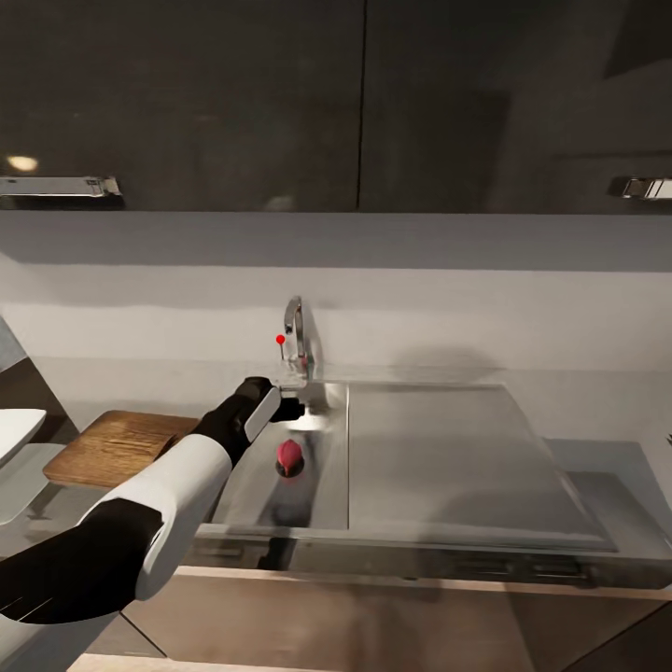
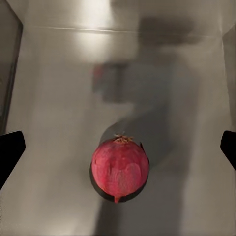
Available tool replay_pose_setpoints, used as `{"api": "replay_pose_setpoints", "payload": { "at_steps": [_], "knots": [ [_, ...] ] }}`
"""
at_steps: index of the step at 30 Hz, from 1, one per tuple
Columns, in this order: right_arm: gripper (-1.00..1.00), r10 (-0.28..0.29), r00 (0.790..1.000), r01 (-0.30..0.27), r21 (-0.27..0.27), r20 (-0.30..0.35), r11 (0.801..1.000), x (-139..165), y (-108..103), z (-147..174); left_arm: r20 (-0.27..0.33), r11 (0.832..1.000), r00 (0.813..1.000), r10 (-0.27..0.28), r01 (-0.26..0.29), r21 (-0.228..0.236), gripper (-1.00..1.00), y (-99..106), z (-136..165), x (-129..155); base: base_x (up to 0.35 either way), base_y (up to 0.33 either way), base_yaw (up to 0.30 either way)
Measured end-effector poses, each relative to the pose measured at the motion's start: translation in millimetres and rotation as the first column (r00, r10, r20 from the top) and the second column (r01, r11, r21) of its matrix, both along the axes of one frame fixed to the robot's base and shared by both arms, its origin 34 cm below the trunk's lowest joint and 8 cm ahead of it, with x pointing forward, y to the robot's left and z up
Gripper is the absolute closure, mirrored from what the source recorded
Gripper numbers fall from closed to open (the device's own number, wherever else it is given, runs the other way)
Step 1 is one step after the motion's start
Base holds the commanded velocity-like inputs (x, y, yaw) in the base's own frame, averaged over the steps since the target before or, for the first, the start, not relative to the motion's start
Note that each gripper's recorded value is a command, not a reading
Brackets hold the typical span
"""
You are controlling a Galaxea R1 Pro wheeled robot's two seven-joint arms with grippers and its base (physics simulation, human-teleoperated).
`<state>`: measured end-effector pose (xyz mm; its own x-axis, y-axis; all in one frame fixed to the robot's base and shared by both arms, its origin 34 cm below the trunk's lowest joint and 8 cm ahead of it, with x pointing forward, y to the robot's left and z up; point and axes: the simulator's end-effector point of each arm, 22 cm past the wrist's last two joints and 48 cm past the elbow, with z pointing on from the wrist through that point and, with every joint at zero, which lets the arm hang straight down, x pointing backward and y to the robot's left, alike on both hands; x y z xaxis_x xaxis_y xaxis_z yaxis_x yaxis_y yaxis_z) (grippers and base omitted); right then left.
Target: In the kitchen, take the Vidalia onion out of the sink, dice it on the chopping board with the paring knife, put the diced onion into the bowl on the countertop, then place both the paring knife and the chopping board into the sink.
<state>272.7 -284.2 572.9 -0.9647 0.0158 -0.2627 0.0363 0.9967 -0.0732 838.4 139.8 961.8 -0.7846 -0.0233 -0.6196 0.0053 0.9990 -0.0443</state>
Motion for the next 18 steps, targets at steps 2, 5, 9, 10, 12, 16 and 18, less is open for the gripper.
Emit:
{"api": "replay_pose_setpoints", "payload": {
  "at_steps": [2,5,9,10,12,16,18],
  "knots": [
    [-1.0,0.0,1.0,0.0,0.0,0.0,1.0,0,0,0,-0.011,1.0,1.0,0.004,-0.004,0.004,-1.0,2,-5,-2,0.0,0.0,0.0],
    [-1.0,0.0,1.0,0.0,0.0,0.0,1.0,0,0,0,-0.028,1.0,1.0,0.007,-0.007,0.009,-1.0,4,-12,-6,0.0,0.0,0.0],
    [-1.0,0.0,1.0,0.0,0.0,0.0,1.0,0,0,0,-0.055,1.0,0.998,0.009,-0.008,0.014,-1.0,6,-23,-12,0.0,0.0,0.0],
    [-1.0,0.0,1.0,0.0,0.0,0.0,1.0,0,0,0,-0.06,1.0,0.998,0.009,-0.008,0.014,-1.0,6,-24,-13,0.0,0.0,0.0],
    [-1.0,0.0,1.0,0.0,0.001,0.0,1.0,0,0,0,-0.074,1.0,0.997,0.009,-0.008,0.015,-1.0,6,-30,-17,0.0,0.0,0.0],
    [-1.0,0.0,1.0,0.0,0.001,0.0,1.0,0,0,0,-0.097,1.0,0.995,0.013,-0.012,0.019,-1.0,9,-42,-23,0.0,0.0,0.0],
    [-1.0,0.0,1.0,0.0,0.002,0.0,1.0,0,0,0,-0.097,1.0,0.995,0.017,-0.016,0.019,-1.0,10,-45,-24,0.0,0.0,0.0]
  ]
}}
